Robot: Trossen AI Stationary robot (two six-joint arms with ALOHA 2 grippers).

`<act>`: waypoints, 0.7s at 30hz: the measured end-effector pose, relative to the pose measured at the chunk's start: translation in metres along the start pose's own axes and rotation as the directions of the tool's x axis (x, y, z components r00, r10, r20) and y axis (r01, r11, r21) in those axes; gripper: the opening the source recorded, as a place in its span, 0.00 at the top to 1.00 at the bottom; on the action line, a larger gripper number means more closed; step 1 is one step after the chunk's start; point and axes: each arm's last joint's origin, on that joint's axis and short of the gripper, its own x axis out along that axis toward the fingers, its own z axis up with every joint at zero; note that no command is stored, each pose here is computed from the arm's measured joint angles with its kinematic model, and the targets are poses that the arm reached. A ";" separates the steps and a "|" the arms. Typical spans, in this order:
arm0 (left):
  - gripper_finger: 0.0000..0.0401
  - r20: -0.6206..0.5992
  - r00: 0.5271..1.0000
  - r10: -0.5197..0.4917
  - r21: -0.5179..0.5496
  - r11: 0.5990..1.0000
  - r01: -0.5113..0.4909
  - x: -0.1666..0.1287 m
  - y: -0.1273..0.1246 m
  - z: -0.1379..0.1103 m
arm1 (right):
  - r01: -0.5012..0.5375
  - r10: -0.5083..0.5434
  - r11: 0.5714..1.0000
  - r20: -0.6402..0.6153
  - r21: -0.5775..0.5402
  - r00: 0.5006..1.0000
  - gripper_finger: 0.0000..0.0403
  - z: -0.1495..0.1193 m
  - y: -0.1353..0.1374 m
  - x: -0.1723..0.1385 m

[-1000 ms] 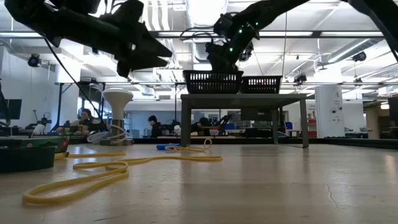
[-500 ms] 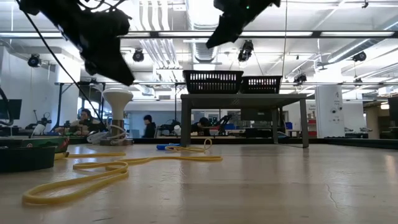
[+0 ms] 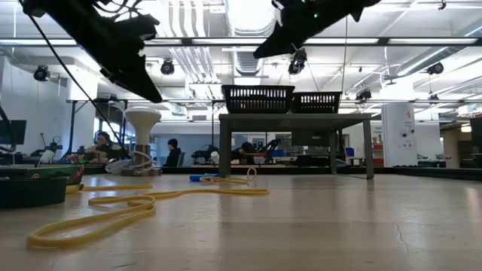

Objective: Pick & Place Office Desk Supplies
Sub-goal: Put the yellow crayon box into the right black bin

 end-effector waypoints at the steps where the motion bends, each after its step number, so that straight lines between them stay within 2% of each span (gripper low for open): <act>1: 0.61 0.008 0.999 0.032 0.006 0.999 -0.032 0.000 0.001 0.000 | 0.046 -0.045 0.999 0.008 -0.005 0.999 0.77 -0.001 -0.004 0.001; 5: 0.61 0.052 0.986 0.158 0.008 0.987 -0.159 0.002 0.008 0.004 | 0.231 -0.231 0.973 0.042 0.000 0.972 0.78 -0.006 -0.017 0.003; 8: 0.61 0.082 0.975 0.207 -0.015 0.978 -0.207 0.004 0.012 0.008 | 0.302 -0.300 0.953 0.065 -0.025 0.952 0.80 -0.009 -0.027 0.002; 12: 0.61 0.095 0.968 0.234 -0.074 0.971 -0.228 0.006 0.020 0.016 | 0.343 -0.338 0.937 0.074 -0.066 0.938 0.81 -0.006 -0.041 -0.001; 16: 0.61 0.092 0.970 0.224 -0.132 0.969 -0.211 0.007 0.025 0.021 | 0.359 -0.360 0.933 0.078 0.033 0.930 0.82 0.001 -0.050 -0.007; 21: 0.61 0.102 0.974 0.201 -0.150 0.971 -0.185 0.005 0.029 0.030 | 0.350 -0.362 0.928 0.084 0.128 0.929 0.81 0.005 -0.051 -0.013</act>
